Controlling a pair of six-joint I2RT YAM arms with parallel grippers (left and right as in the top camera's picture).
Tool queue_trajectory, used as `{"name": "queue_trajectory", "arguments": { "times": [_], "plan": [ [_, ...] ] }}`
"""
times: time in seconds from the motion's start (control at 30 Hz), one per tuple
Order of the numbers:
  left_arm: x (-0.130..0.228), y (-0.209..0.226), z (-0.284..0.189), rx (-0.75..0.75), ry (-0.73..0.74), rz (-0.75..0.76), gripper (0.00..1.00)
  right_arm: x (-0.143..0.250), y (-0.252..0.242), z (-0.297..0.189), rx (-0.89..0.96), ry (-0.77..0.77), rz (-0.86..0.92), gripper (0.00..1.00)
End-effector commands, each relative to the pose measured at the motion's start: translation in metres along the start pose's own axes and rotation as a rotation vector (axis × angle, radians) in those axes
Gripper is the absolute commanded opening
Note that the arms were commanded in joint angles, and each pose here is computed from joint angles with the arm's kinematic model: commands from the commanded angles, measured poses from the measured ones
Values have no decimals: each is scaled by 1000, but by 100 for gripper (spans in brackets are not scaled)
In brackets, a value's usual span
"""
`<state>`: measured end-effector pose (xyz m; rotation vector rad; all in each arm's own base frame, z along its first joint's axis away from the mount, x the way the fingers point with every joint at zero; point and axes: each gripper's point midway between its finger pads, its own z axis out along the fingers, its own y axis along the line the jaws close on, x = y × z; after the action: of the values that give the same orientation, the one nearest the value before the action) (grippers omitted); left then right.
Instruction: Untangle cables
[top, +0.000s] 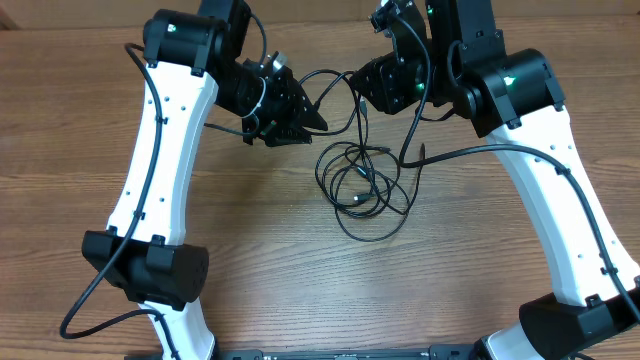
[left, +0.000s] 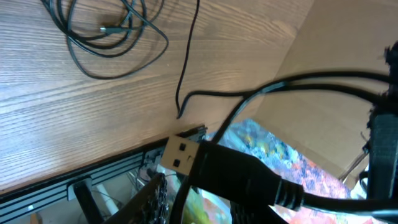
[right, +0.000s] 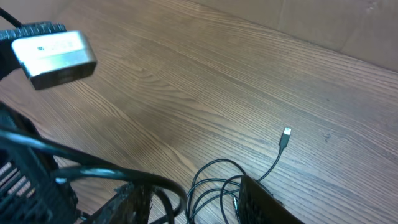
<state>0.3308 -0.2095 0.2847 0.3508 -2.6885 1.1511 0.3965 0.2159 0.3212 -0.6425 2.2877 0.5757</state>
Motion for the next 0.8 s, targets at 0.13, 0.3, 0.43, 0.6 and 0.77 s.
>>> {"name": "queue_trajectory", "arguments": {
  "times": [0.13,0.3,0.43,0.6,0.77],
  "plan": [
    [15,-17,7,52,54,58,4,-8,0,0,-3,-34,-3,37],
    [18,-21,7,73,70,67,4,-15,0,-1,-6,-60,35,33],
    [19,-23,7,79,74,67,4,-16,0,-1,-8,-66,47,25],
    [19,-22,8,78,74,80,4,-29,-14,-3,59,-126,225,4],
    [13,-13,8,25,40,113,4,-42,-55,-13,210,-233,490,4]
  ]
}}
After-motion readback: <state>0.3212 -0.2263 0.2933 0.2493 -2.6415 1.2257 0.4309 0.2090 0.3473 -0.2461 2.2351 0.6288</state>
